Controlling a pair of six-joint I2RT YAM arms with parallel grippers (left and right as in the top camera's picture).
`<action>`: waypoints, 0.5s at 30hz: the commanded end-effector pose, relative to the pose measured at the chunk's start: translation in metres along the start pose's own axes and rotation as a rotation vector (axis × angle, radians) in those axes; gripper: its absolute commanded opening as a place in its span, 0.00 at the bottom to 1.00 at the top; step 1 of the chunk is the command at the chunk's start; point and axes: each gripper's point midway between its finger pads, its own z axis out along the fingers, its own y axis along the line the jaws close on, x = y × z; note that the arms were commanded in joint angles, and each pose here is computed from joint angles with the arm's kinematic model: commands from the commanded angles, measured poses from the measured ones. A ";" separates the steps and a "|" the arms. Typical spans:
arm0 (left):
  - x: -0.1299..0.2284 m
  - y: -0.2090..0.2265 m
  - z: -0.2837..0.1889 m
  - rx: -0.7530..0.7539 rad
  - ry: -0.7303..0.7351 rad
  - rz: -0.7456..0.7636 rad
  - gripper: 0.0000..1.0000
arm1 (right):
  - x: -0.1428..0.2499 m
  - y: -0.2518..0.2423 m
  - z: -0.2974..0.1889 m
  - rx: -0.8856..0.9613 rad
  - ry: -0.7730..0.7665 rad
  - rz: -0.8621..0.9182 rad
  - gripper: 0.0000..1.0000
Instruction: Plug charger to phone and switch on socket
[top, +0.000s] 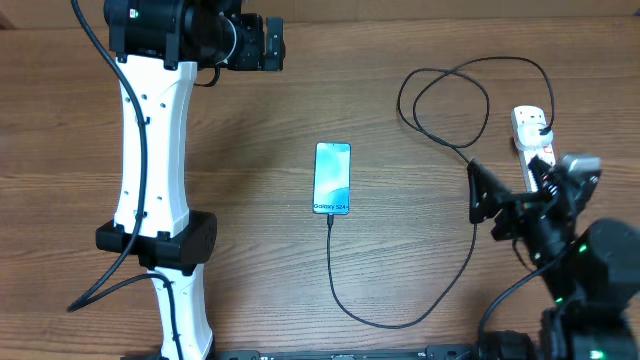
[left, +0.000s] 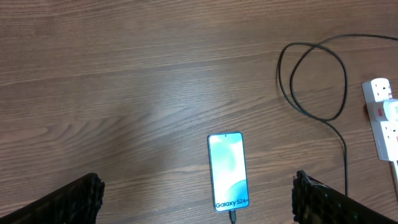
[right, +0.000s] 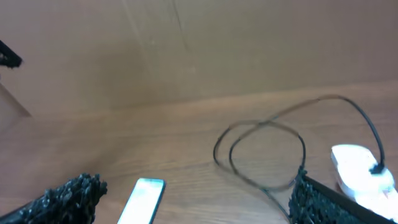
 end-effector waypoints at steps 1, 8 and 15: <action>0.000 0.005 0.004 -0.014 0.007 0.004 1.00 | 0.020 -0.003 -0.002 -0.006 -0.063 -0.019 1.00; 0.000 0.005 0.004 -0.014 0.006 0.004 0.99 | 0.069 -0.011 -0.002 -0.019 -0.125 -0.038 1.00; 0.000 0.005 0.004 -0.014 0.007 0.004 1.00 | 0.099 -0.017 -0.001 -0.023 -0.165 -0.049 1.00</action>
